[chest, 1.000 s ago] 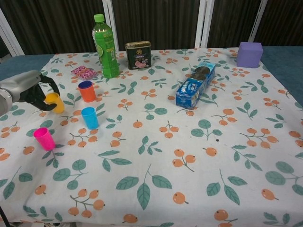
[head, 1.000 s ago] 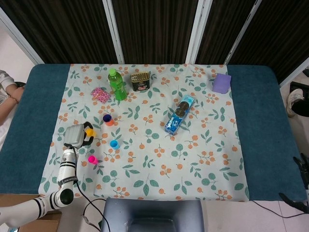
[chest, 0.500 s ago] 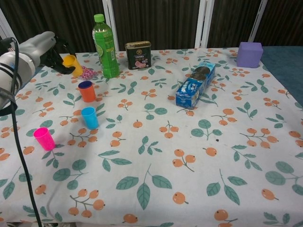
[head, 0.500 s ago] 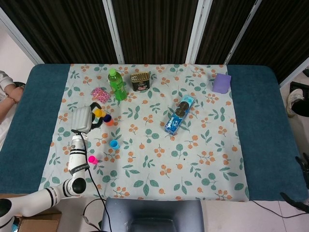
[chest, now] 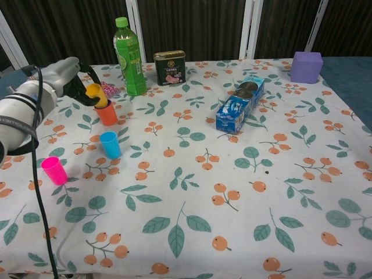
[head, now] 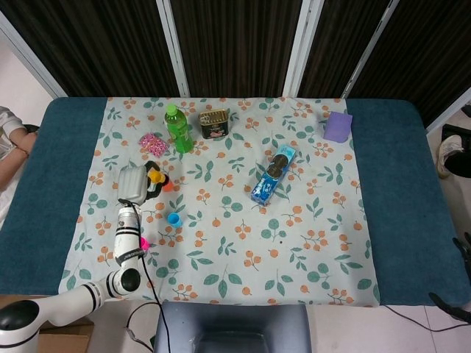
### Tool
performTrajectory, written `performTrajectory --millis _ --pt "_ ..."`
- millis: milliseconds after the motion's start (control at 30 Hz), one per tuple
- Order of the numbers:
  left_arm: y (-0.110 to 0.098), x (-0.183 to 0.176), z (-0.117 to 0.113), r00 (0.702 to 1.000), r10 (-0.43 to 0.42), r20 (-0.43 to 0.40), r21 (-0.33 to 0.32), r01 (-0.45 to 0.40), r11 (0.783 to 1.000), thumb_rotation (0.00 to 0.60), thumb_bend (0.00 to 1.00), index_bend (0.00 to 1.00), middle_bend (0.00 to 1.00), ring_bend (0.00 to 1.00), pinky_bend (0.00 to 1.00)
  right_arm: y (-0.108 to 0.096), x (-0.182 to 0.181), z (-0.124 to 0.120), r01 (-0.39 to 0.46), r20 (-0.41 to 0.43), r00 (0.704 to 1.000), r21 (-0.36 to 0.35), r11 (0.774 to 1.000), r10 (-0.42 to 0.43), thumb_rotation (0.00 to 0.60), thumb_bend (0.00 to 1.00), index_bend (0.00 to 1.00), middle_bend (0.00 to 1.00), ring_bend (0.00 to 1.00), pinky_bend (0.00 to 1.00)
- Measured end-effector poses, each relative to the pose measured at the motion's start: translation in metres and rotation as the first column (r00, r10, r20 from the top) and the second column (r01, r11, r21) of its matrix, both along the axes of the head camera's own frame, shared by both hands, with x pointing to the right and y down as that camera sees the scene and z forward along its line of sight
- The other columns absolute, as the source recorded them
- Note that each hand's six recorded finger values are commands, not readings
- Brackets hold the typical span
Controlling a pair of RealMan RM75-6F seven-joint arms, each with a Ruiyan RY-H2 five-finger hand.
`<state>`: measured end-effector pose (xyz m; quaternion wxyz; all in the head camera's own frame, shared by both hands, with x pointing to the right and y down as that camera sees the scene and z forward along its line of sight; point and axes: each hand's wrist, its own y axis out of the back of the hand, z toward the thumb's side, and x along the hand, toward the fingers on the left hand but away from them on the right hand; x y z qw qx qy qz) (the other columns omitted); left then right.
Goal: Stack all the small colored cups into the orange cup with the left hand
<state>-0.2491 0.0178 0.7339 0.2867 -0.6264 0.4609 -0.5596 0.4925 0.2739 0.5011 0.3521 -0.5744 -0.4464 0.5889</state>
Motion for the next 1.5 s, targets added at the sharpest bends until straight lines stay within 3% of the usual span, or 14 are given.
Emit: performTrajectory --millis 267,333,433,500,733,867,1133,1233,1500 --pt "0.005 0.011 0.008 1.000 0.020 -0.004 -0.015 -0.020 1.000 0.600 0.34 0.48 1.00 1.00 1.00 0.000 0.001 -0.001 -0.002 0.001 1.000 0.004 1.000 0.002 0.600 0.19 0.00 0.00 0.00 0.00" --pt "0.006 0.012 0.009 1.000 0.026 0.003 -0.026 -0.025 0.999 0.600 0.34 0.36 1.00 1.00 1.00 0.000 0.001 -0.001 -0.002 0.002 1.000 0.004 1.000 0.002 0.600 0.19 0.00 0.00 0.00 0.00" --pt "0.008 0.012 0.012 0.999 0.030 0.011 -0.043 -0.030 0.999 0.600 0.35 0.08 1.00 1.00 1.00 0.000 0.001 -0.001 -0.002 0.003 1.000 0.004 1.000 0.002 0.600 0.19 0.00 0.00 0.00 0.00" --pt "0.008 0.014 0.011 0.999 0.032 0.008 -0.045 -0.032 0.998 0.600 0.35 0.00 1.00 1.00 1.00 0.000 0.001 -0.002 -0.001 0.003 1.000 0.004 1.000 0.001 0.600 0.19 0.00 0.00 0.00 0.00" --pt "0.013 0.022 0.001 0.997 0.066 -0.026 -0.040 -0.067 0.997 0.600 0.35 0.01 1.00 1.00 1.00 0.000 0.000 -0.001 0.001 0.004 1.000 0.001 1.000 -0.001 0.600 0.19 0.00 0.00 0.00 0.00" --pt "0.026 0.031 -0.012 0.991 0.109 -0.078 -0.054 -0.113 0.992 0.600 0.35 0.08 1.00 1.00 1.00 0.001 -0.001 0.001 0.005 0.002 1.000 -0.004 1.000 -0.005 0.600 0.19 0.00 0.00 0.00 0.00" --pt "0.089 0.051 -0.047 0.950 0.236 -0.203 -0.145 -0.268 0.953 0.600 0.35 0.14 1.00 1.00 1.00 0.002 -0.006 0.005 0.023 0.000 1.000 -0.022 1.000 -0.023 0.600 0.19 0.00 0.00 0.00 0.00" --pt "0.107 0.052 -0.049 0.941 0.274 -0.199 -0.165 -0.308 0.937 0.600 0.35 0.17 1.00 1.00 1.00 0.003 -0.007 0.005 0.026 0.002 1.000 -0.023 0.999 -0.026 0.600 0.19 0.00 0.00 0.00 0.00" --pt "0.108 0.038 -0.027 0.955 0.277 -0.102 -0.169 -0.292 0.942 0.600 0.35 0.23 1.00 1.00 1.00 0.002 -0.004 0.001 0.021 0.008 1.000 -0.010 1.000 -0.021 0.600 0.19 0.00 0.00 0.00 0.00"
